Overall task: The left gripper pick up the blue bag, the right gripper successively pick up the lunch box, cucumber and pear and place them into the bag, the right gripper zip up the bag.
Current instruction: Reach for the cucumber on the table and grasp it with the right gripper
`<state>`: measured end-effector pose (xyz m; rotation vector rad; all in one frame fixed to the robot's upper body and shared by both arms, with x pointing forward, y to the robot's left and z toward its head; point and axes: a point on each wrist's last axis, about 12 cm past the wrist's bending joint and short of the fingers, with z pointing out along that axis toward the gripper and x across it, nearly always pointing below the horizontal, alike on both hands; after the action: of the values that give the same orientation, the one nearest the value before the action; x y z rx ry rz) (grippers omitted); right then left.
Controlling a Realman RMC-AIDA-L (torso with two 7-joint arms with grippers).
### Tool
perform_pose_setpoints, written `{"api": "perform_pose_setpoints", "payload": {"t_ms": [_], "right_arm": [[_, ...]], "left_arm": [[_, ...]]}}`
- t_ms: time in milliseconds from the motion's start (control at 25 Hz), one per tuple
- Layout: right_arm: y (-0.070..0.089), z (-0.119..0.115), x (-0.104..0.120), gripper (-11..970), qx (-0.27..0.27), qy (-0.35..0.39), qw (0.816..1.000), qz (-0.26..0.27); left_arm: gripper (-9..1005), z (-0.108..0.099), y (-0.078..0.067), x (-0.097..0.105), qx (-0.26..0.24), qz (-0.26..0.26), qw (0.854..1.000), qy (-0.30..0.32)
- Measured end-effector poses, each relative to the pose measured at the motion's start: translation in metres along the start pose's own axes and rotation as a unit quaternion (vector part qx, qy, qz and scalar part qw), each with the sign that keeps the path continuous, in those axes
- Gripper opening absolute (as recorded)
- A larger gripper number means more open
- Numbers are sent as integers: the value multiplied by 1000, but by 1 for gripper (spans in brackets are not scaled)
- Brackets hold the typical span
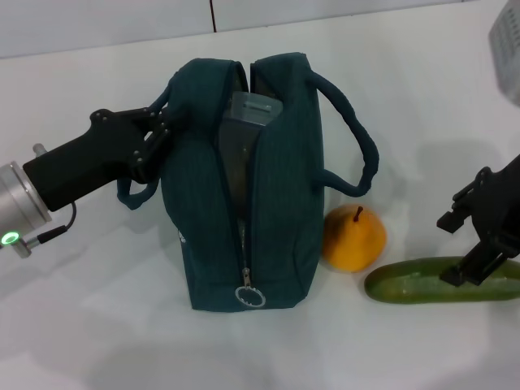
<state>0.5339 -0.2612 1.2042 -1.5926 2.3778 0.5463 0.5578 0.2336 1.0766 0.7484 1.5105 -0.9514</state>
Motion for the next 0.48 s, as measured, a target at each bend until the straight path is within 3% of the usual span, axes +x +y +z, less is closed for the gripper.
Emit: {"api": "perform_pose_setpoints", "payload": {"t_ms": [160, 480], "right_arm": [[-3, 12, 0, 791, 11, 29, 1000, 0], [-4, 37, -14, 793, 18, 78, 997, -23]], "left_arm": [[47, 0, 0, 0, 0, 0, 1000, 0], [47, 0, 1, -1, 0, 2, 1000, 1]]}}
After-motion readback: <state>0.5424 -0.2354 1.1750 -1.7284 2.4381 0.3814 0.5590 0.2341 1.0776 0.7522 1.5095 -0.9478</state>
